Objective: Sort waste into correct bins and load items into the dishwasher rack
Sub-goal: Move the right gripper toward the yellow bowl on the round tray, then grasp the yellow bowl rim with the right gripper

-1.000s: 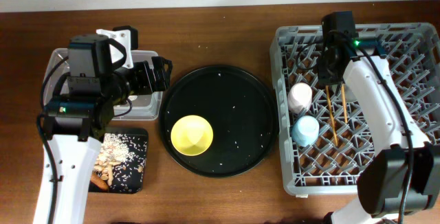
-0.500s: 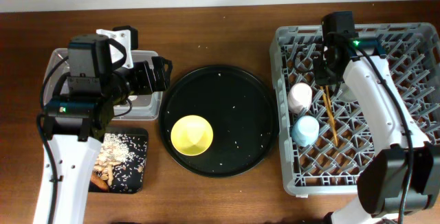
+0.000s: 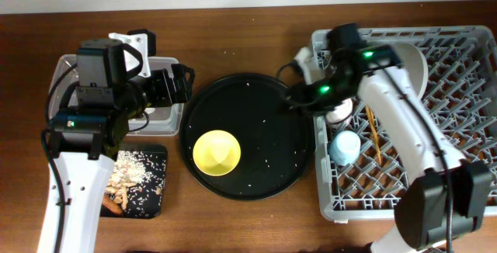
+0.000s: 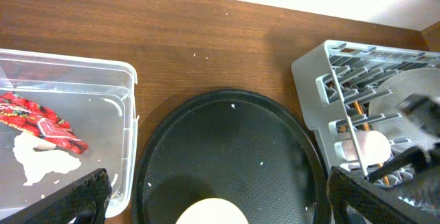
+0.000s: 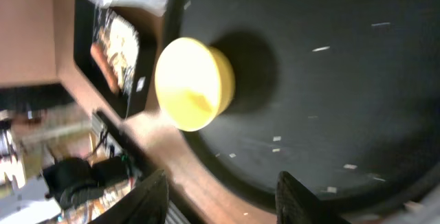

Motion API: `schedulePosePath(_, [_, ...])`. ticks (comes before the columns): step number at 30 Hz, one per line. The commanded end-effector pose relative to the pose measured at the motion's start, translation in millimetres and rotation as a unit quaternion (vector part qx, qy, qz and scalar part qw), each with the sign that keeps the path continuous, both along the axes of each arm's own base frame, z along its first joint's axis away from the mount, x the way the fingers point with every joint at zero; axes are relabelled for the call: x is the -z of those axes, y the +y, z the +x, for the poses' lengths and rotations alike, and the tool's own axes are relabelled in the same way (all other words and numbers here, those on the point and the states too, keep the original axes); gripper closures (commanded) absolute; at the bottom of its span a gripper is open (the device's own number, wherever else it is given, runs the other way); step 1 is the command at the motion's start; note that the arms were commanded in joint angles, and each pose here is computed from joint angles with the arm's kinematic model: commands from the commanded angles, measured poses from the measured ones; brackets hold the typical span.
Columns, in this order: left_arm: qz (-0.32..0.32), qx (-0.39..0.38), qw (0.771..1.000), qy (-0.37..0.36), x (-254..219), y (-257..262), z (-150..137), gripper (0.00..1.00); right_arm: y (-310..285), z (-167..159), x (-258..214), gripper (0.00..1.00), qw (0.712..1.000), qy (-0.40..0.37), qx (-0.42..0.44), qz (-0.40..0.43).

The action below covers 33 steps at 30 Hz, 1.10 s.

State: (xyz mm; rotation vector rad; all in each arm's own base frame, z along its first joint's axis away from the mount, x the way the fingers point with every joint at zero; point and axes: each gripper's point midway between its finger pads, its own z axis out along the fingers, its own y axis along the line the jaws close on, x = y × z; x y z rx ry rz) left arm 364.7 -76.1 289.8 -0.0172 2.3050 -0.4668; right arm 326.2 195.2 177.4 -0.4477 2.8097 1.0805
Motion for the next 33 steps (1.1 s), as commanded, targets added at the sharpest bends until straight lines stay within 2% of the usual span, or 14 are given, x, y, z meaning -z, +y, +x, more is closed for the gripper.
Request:
schedulePosePath(1, [0.006, -0.001, 1.000, -0.003, -0.7, 2.6, 1.8, 0.01, 42.1, -29.1, 6.3, 0.50, 0.997, -0.002, -0.071, -0.014])
schedulePosePath(4, [0.007, -0.001, 1.000, -0.003, -0.7, 2.6, 1.8, 0.01, 71.3, -57.9, 21.1, 0.50, 0.986, -0.035, -0.139, -0.084])
schedulePosePath(8, [0.007, -0.001, 1.000, -0.003, -0.7, 2.6, 1.8, 0.01, 116.6, -93.5, 25.9, 0.50, 0.966, -0.090, -0.219, -0.108])
schedulePosePath(12, [0.006, -0.001, 1.000, -0.003, -0.7, 2.6, 1.8, 0.01, 162.8, -112.5, 23.5, 0.50, 0.940, -0.180, -0.268, -0.111])
schedulePosePath(16, [0.007, -0.001, 1.000, -0.003, -0.7, 2.6, 1.8, 0.01, 170.8, -117.5, 25.9, 0.50, 0.925, -0.218, -0.277, -0.140])
schedulePosePath(21, [0.007, -0.001, 1.000, -0.003, -0.7, 2.6, 1.8, 0.01, 178.6, -113.6, 47.5, 0.50, 0.925, -0.206, -0.282, -0.148])
schedulePosePath(29, [0.006, -0.001, 1.000, -0.003, -0.7, 2.6, 1.8, 0.01, 201.4, -104.7, 123.8, 0.49, 0.927, -0.166, -0.297, -0.159])
schedulePosePath(33, [0.007, -0.001, 1.000, -0.003, -0.7, 2.6, 1.8, 0.01, 202.8, -103.4, 142.2, 0.48, 0.926, -0.157, -0.299, -0.167])
